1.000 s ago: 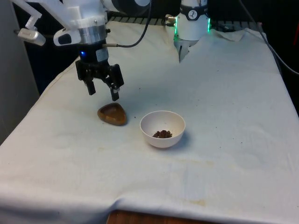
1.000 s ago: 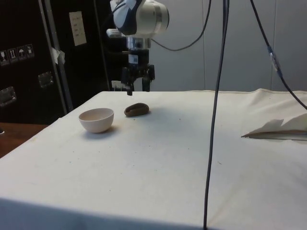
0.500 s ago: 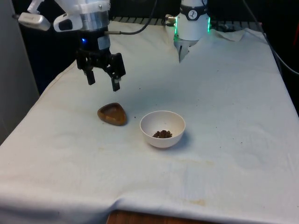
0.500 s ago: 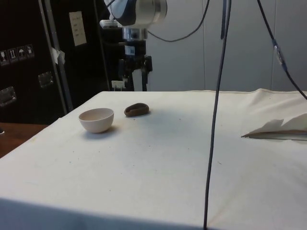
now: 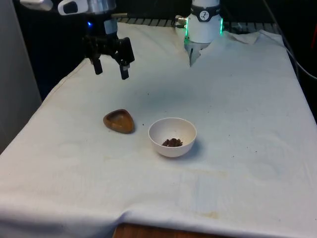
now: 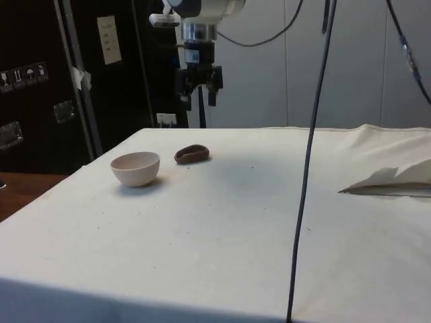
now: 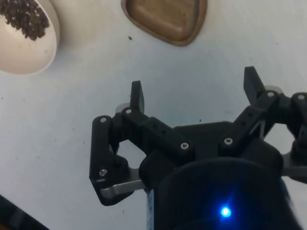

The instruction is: Pour the coffee beans from the cup into the bowl.

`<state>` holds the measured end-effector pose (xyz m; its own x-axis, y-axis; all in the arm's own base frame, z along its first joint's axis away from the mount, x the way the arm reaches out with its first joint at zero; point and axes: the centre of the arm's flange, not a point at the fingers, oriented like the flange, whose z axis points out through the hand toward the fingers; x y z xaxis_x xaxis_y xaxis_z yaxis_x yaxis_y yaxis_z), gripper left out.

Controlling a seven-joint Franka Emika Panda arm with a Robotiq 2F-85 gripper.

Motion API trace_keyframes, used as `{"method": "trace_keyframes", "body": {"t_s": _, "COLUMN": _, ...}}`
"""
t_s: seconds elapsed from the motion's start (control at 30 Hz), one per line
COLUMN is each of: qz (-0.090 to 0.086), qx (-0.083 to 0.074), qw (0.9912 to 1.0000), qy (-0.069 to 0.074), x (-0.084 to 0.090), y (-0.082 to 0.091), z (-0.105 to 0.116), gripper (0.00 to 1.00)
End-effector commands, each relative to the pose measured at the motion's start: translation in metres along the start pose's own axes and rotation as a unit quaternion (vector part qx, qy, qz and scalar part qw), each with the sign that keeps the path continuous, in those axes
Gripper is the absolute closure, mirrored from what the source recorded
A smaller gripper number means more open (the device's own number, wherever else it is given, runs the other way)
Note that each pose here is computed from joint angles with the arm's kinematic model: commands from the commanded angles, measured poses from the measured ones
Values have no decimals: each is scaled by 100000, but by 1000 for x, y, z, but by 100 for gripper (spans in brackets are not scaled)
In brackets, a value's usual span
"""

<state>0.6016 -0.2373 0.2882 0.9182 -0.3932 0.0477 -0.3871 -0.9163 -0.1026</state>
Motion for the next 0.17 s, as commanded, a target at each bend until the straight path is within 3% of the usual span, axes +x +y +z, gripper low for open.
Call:
{"method": "trace_keyframes", "body": {"t_s": 0.0, "qz": -123, "qx": 29, "qw": 99999, "qy": 461, "x": -4, "y": 1, "z": -4, "gripper": 0}}
{"method": "trace_keyframes", "body": {"t_s": 0.13, "qz": -110, "qx": 383, "qw": 99999, "qy": -19, "x": -8, "y": 3, "z": -5, "gripper": 0}}
